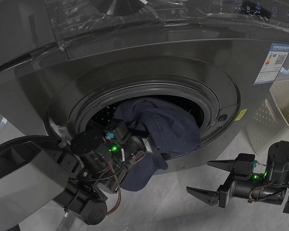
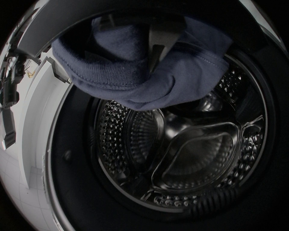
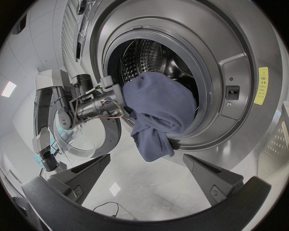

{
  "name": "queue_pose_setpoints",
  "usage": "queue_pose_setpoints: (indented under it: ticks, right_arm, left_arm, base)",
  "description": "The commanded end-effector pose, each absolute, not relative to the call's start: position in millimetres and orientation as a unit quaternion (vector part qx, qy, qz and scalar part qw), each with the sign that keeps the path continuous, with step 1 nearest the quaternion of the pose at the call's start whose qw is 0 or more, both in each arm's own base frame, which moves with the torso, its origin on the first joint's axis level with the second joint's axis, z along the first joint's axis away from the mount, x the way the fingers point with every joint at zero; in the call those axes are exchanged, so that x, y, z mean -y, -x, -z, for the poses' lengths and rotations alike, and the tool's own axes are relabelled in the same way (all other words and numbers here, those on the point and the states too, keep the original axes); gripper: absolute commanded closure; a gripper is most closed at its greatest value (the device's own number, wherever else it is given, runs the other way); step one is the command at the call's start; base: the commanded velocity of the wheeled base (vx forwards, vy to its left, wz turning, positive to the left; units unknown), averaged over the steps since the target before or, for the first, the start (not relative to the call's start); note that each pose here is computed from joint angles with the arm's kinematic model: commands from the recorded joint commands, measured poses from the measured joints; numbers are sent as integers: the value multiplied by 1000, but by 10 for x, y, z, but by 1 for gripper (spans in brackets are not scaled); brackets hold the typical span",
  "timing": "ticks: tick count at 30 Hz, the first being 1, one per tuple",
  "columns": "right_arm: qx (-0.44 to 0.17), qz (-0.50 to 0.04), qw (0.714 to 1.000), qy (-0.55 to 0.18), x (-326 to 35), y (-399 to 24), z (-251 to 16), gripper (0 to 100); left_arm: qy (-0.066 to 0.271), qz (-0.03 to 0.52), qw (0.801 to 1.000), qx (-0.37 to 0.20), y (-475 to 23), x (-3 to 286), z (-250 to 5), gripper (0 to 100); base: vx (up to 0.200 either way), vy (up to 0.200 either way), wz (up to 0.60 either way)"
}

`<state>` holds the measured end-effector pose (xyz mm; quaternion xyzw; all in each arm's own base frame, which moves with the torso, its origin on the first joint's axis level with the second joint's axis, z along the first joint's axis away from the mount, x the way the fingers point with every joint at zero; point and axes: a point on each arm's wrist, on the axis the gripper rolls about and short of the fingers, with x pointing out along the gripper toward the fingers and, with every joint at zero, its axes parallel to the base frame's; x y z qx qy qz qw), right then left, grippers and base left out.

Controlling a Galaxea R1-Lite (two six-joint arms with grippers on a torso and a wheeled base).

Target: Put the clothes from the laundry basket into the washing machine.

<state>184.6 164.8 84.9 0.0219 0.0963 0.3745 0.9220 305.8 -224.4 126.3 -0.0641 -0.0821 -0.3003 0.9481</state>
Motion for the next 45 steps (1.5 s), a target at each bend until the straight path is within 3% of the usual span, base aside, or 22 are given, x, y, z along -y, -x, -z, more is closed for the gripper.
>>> queue_pose_setpoints:
  ticks: [1,5,10,17,22,29,30,35,45]
  right_arm:
    - [-99,-377,921,-22,-1659,-1834,-837,0]
    - [-101,-376,921,-21,-1652,-1832,-833,0]
    - [-99,-377,921,-24,-1668,-1844,-834,0]
    - [-100,-378,920,-23,-1672,-1848,-829,0]
    - [-99,-378,920,-24,-1680,-1857,-828,0]
    - [-98,-379,920,-24,-1690,-1862,-831,0]
    - [-97,-379,920,-24,-1692,-1864,-834,0]
    - [-96,-378,920,-25,-1694,-1872,-835,0]
    - [-93,-386,917,-25,-1738,-1852,-846,0]
  left_arm:
    - [64,294,951,66,-3283,2357,-1142,100]
    - [72,291,952,69,-3420,2416,-1230,100]
    - [70,285,955,47,-3600,2485,-1128,100]
    - [76,261,960,60,-3949,2579,-1151,100]
    - [105,220,966,88,-4212,2649,-1357,100]
    - [115,197,968,101,-4373,2624,-1417,100]
    - [115,196,969,100,-4373,2623,-1412,0]
    - [119,196,970,78,-4264,2609,-1425,0]
    - [79,221,971,-36,-3896,2437,-1397,0]
  base:
    - [0,0,0]
    - [0,0,0]
    - [0,0,0]
    - [0,0,0]
    - [0,0,0]
    - [0,0,0]
    - [0,0,0]
    - [0,0,0]
    - [0,0,0]
